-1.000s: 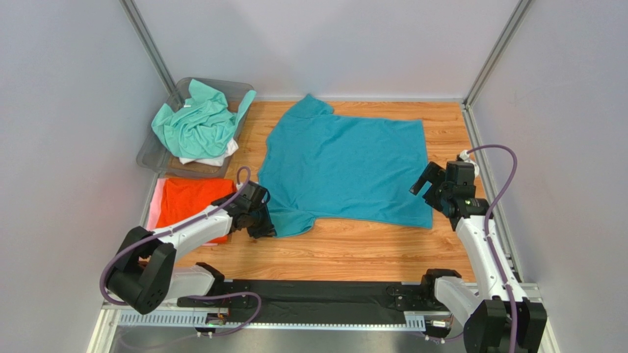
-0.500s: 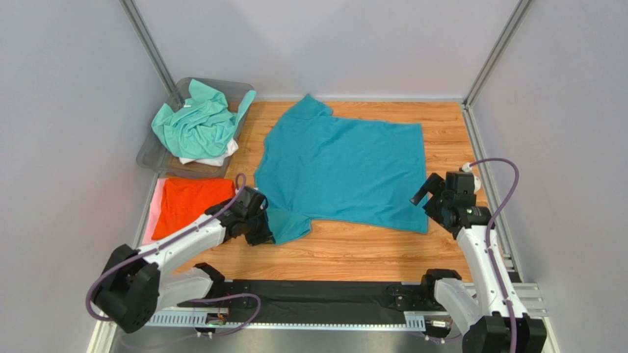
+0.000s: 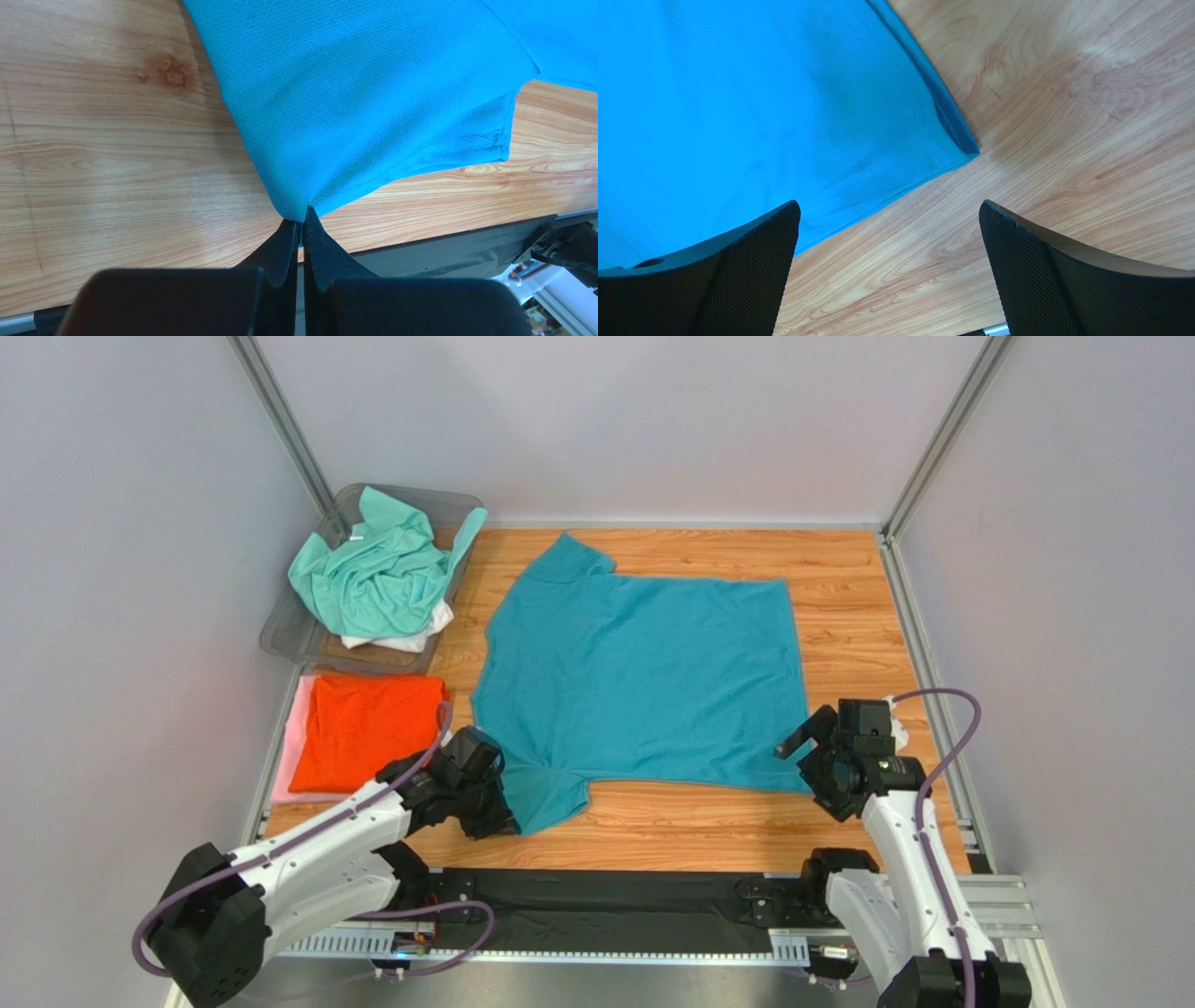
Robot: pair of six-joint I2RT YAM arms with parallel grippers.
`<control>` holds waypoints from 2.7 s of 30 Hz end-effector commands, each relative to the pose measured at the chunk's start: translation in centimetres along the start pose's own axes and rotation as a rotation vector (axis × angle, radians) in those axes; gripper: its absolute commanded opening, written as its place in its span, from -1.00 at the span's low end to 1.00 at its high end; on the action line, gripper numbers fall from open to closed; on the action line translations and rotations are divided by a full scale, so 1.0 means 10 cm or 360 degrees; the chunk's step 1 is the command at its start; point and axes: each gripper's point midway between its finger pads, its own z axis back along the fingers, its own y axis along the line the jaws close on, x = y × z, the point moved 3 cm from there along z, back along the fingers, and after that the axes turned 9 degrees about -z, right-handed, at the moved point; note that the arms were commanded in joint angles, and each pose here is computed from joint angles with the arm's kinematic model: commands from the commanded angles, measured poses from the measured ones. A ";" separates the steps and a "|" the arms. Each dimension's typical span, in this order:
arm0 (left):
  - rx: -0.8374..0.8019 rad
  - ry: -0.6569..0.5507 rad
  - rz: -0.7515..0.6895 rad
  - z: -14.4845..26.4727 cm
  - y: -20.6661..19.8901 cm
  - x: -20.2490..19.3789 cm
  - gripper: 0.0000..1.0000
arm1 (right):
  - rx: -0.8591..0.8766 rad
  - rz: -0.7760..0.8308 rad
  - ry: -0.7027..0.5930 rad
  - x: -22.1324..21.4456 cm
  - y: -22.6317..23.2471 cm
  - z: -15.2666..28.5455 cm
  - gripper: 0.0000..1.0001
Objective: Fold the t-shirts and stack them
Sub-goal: Flatten the tshirt out, then fold the tshirt
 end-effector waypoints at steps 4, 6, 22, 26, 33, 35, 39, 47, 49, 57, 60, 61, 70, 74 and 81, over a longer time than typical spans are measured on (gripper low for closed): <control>-0.0055 -0.0029 0.0028 0.04 -0.10 0.04 -1.00 | -0.0083 -0.0113 0.0072 -0.12 -0.10 -0.24 0.91; -0.0062 -0.0031 0.0023 0.05 -0.11 0.05 -1.00 | -0.0063 -0.0108 0.0112 -0.16 -0.10 -0.30 0.83; -0.0097 -0.0117 -0.0006 0.15 -0.22 0.18 -1.00 | -0.0149 -0.0080 0.0009 -0.09 -0.20 -0.46 -0.56; -0.0106 -0.0159 -0.0029 0.19 -0.27 0.25 -1.00 | -0.0130 -0.0062 0.0000 -0.05 -0.15 -0.43 -0.77; -0.0174 -0.0293 -0.0153 0.40 -0.56 0.53 -1.00 | 0.0018 0.0055 0.0010 0.04 0.09 -0.31 -0.99; -0.0176 -0.0330 -0.0187 0.44 -0.64 0.63 -1.00 | 0.0023 0.0084 0.0004 0.08 0.12 -0.29 -1.00; -0.0175 -0.0374 -0.0254 0.54 -0.79 0.83 -1.00 | 0.0121 0.0153 0.0072 0.10 0.31 -0.23 -1.00; -0.0165 -0.0455 -0.0319 0.66 -1.00 1.28 -1.00 | 0.0176 0.0211 0.0050 0.33 0.64 -0.15 -0.99; -0.0154 -0.0489 -0.0303 0.69 -1.03 1.42 -1.00 | 0.0178 0.0223 0.0029 0.39 0.70 -0.14 -1.00; -0.0124 -0.0561 -0.0309 0.73 -1.11 1.85 -1.00 | 0.0203 0.0250 0.0004 0.62 1.04 -0.19 -0.99; -0.0125 -0.0559 -0.0304 0.69 -1.12 1.99 -1.00 | 0.0195 0.0252 -0.0011 0.70 1.12 -0.23 -1.00; -0.0105 -0.0548 -0.0298 0.64 -1.11 2.05 -1.00 | 0.0187 0.0252 -0.0016 0.73 1.15 -0.25 -0.99; -0.0037 -0.0478 -0.0299 0.38 -1.14 2.45 -1.00 | 0.0181 0.0256 -0.0013 0.88 1.38 -0.44 -0.99; 0.0019 -0.0481 -0.0242 0.26 -1.07 2.67 -1.00 | 0.0153 0.0247 -0.0046 0.97 1.45 -0.54 -0.99; 0.0096 -0.0437 -0.0190 -0.03 -0.96 2.98 -1.00 | 0.0069 0.0228 -0.0092 1.13 1.52 -0.78 -0.99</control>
